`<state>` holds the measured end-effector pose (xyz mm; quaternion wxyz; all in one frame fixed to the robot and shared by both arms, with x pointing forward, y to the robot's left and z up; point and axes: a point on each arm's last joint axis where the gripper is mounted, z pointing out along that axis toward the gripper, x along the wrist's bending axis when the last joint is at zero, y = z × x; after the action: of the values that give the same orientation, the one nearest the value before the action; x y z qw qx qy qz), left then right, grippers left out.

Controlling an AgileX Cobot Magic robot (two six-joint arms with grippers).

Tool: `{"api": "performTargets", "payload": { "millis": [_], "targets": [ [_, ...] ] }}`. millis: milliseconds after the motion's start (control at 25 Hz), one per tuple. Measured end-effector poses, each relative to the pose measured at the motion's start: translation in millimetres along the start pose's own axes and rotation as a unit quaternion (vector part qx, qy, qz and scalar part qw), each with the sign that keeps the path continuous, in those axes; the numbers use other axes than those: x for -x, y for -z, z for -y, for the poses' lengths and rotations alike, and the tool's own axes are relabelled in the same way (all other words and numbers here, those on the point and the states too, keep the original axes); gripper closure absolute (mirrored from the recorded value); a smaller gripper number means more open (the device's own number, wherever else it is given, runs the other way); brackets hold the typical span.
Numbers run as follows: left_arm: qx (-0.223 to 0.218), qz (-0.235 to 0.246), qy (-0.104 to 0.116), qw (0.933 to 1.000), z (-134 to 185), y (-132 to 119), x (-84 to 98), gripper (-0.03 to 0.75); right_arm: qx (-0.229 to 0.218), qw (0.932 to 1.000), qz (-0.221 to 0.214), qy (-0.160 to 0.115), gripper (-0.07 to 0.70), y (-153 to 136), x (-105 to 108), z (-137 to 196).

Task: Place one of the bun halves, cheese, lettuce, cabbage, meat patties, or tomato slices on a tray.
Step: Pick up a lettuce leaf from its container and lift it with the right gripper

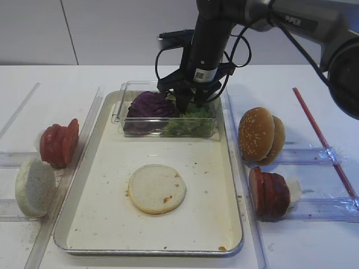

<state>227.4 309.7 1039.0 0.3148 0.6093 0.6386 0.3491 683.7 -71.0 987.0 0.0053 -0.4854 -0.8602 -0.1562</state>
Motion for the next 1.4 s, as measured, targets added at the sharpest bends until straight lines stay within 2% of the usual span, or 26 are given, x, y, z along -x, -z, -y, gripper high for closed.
{"api": "performTargets", "payload": {
  "millis": [320,440,560,640,1040,1400],
  "targets": [
    [0.0,0.0,0.0,1.0,0,0,0.0,0.279,0.0,1.0,0.0,0.0,0.353,0,0,0],
    [0.0,0.0,0.0,1.0,0,0,0.0,0.279,0.0,1.0,0.0,-0.003,0.429,0,0,0],
    [0.0,0.0,0.0,1.0,0,0,0.0,0.279,0.0,1.0,0.0,-0.003,0.538,0,0,0],
    [0.0,0.0,0.0,1.0,0,0,0.0,0.279,0.0,1.0,0.0,-0.003,0.566,0,0,0],
    [0.0,0.0,0.0,1.0,0,0,0.0,0.279,0.002,1.0,0.0,-0.002,0.579,1,0,0],
    [0.0,0.0,0.0,1.0,0,0,0.0,0.279,0.036,0.9993,0.009,0.006,0.58,36,-6,-2]
  ]
}}
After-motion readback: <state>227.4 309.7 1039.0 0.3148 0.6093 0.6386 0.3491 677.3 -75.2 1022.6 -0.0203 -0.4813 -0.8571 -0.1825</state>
